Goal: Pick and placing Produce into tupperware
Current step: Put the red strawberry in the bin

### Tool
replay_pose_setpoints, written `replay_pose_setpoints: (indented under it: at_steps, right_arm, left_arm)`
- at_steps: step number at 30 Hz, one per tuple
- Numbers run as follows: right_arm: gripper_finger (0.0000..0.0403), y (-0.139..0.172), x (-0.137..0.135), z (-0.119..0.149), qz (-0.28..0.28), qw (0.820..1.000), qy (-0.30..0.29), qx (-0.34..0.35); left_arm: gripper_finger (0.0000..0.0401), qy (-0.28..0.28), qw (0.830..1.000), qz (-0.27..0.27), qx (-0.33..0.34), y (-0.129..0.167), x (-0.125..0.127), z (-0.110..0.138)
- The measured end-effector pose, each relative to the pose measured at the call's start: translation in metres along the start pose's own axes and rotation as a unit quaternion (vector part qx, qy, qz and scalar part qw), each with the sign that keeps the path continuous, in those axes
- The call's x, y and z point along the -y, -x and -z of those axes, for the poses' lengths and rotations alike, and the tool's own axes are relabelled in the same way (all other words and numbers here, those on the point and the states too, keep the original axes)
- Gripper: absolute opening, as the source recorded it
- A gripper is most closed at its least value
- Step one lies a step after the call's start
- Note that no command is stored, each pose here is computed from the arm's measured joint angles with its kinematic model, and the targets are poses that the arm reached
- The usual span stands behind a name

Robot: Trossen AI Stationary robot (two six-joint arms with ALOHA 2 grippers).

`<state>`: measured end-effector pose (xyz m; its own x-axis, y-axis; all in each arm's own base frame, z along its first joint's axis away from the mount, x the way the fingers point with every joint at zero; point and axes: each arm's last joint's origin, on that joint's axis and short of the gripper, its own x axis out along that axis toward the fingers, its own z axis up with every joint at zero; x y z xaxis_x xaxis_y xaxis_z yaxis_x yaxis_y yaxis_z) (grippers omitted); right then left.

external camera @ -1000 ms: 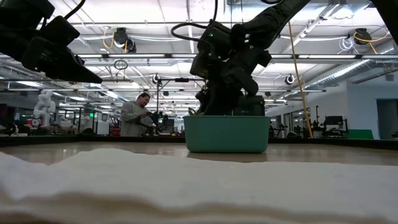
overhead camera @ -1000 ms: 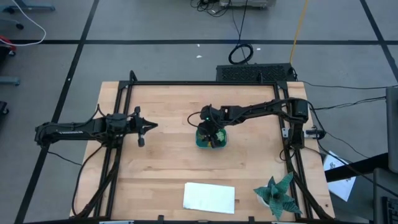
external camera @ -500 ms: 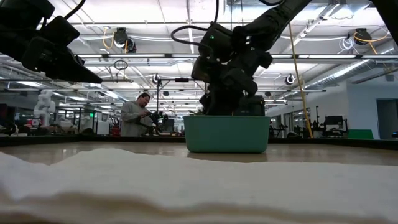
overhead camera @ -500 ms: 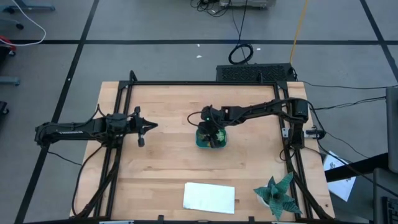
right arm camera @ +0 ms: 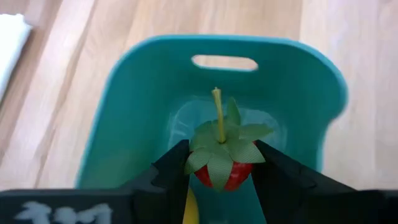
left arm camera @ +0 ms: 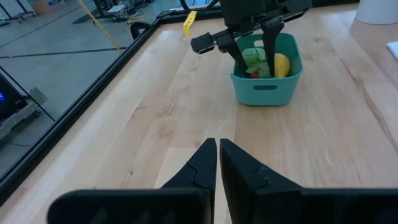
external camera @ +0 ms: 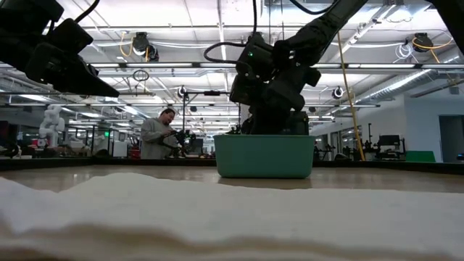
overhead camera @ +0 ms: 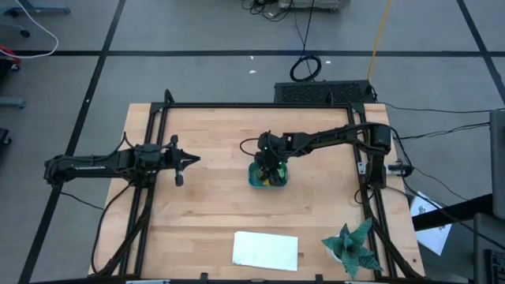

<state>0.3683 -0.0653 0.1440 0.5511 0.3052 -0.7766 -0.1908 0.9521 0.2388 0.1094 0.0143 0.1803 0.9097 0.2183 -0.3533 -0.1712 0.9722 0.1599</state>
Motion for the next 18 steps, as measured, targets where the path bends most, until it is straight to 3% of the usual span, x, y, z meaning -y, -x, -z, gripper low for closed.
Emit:
replay_pose_setpoints:
  at_steps: [18]
  right_arm:
    - [0.0141,0.0001,0.0017,-0.0002,0.029,0.999,0.014,-0.003]
  left_arm:
    - [0.0026,0.000,1.000,0.000,0.000,-0.0001,0.0000,0.0001]
